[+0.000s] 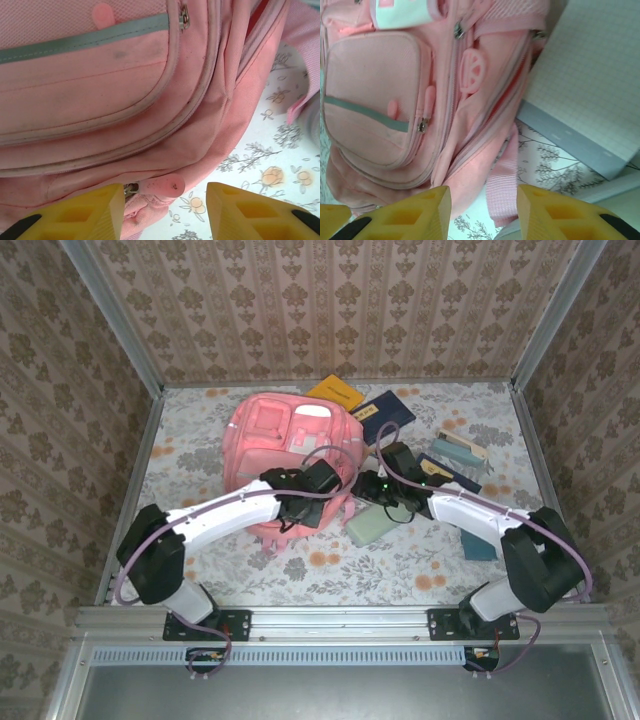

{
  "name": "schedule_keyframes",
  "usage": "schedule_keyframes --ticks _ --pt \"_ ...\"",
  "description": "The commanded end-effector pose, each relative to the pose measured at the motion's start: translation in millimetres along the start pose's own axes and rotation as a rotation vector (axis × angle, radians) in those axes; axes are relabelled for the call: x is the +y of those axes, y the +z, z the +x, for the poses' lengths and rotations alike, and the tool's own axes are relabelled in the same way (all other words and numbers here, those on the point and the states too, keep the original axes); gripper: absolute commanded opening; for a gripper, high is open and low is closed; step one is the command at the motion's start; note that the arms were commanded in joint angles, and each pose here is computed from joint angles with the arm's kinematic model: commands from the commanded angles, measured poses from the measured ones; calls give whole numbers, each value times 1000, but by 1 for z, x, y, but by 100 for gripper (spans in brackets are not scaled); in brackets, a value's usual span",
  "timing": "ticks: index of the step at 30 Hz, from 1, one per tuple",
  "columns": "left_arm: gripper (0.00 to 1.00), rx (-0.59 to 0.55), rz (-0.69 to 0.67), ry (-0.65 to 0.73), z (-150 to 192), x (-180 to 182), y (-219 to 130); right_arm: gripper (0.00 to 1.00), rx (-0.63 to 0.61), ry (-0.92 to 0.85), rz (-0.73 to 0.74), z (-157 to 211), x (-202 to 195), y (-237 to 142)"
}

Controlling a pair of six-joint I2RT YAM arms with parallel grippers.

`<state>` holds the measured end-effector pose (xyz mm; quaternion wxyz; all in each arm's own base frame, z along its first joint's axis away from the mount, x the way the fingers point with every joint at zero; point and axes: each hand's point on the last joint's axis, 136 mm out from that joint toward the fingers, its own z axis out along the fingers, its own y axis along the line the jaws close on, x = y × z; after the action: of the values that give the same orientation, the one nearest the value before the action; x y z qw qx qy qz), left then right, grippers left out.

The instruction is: Pack books, pencil case, and school supplies into a backpack

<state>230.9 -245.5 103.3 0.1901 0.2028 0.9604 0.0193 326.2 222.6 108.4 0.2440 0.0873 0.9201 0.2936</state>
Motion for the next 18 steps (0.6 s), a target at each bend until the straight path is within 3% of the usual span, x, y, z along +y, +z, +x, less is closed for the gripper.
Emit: schedule_keyframes --ticks 1,10,18 --pt "44 44 -104 135 5 11 1 40 -50 30 10 -6 -7 -10" --pt "42 90 -108 233 10 -4 16 40 -38 51 33 1 -19 -10" --pt "37 110 -197 273 10 4 26 39 -36 59 15 2 -15 -10"
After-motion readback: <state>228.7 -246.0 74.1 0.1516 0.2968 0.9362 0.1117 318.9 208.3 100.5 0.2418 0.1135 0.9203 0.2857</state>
